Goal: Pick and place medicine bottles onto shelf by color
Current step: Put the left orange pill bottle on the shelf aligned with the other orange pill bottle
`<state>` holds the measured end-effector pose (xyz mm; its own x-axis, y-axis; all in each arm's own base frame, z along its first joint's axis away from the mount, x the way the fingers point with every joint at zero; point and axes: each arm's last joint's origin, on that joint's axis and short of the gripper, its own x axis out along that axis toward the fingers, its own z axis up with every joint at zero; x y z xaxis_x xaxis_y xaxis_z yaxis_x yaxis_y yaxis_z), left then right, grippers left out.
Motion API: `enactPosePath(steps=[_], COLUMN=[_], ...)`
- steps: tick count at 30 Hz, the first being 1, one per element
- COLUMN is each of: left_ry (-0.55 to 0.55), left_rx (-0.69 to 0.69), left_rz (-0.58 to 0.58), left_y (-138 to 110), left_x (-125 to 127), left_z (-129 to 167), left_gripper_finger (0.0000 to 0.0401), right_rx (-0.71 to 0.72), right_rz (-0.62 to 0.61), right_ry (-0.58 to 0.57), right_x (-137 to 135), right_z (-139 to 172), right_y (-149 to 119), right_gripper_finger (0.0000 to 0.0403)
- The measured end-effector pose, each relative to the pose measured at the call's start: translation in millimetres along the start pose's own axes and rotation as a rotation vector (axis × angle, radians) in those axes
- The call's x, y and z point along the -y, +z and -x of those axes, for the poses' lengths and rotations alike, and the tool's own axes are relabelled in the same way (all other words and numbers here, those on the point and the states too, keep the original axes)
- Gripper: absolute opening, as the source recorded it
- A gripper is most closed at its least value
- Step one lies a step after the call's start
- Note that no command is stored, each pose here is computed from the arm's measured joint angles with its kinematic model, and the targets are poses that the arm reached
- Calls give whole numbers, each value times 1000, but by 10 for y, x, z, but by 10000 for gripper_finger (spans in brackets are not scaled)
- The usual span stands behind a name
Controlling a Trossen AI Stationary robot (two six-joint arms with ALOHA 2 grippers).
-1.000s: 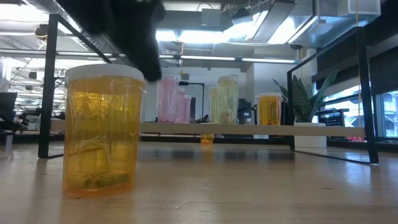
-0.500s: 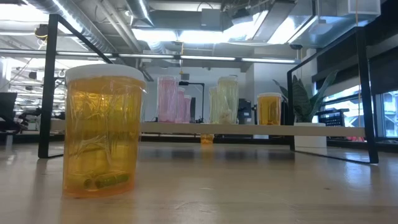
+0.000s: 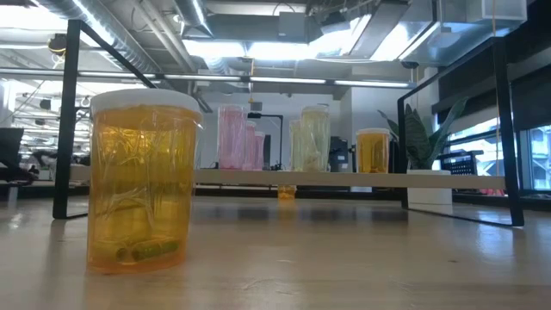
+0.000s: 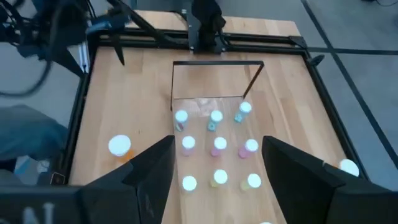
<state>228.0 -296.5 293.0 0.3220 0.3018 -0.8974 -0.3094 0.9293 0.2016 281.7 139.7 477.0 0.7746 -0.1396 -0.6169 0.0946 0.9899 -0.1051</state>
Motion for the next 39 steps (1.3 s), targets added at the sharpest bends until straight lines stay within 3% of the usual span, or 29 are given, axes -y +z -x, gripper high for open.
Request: enactPosePath(steps=[4, 9, 17, 24, 28, 33, 39], left_ry=[-22, -44, -67, -69, -70, -72, -71], left_rx=[67, 172, 199, 198, 198, 197, 200], left_rz=[43, 68, 80, 105, 115, 134, 131], left_y=[-97, -207, -263, -258, -258, -258, -260], left_x=[-25, -48, -76, -78, -78, -78, -77], left_z=[145, 298, 386, 384, 384, 384, 386], left_gripper_finger=[384, 384, 384, 384, 384, 384, 384], right_rx=[-43, -139, -261, -306, -318, -270, -200], right_rz=[70, 140, 480, 533, 643, 721, 714], right_ry=[7, 94, 209, 232, 335, 390, 431], right_x=[-106, -330, -676, -927, -1078, -1215, -1323], right_z=[-161, -497, -1119, -1662, -1929, -2170, -2340], right_y=[-19, -73, -232, -381, -492, -556, -570], right_gripper_finger=[241, 241, 241, 241, 241, 241, 241])
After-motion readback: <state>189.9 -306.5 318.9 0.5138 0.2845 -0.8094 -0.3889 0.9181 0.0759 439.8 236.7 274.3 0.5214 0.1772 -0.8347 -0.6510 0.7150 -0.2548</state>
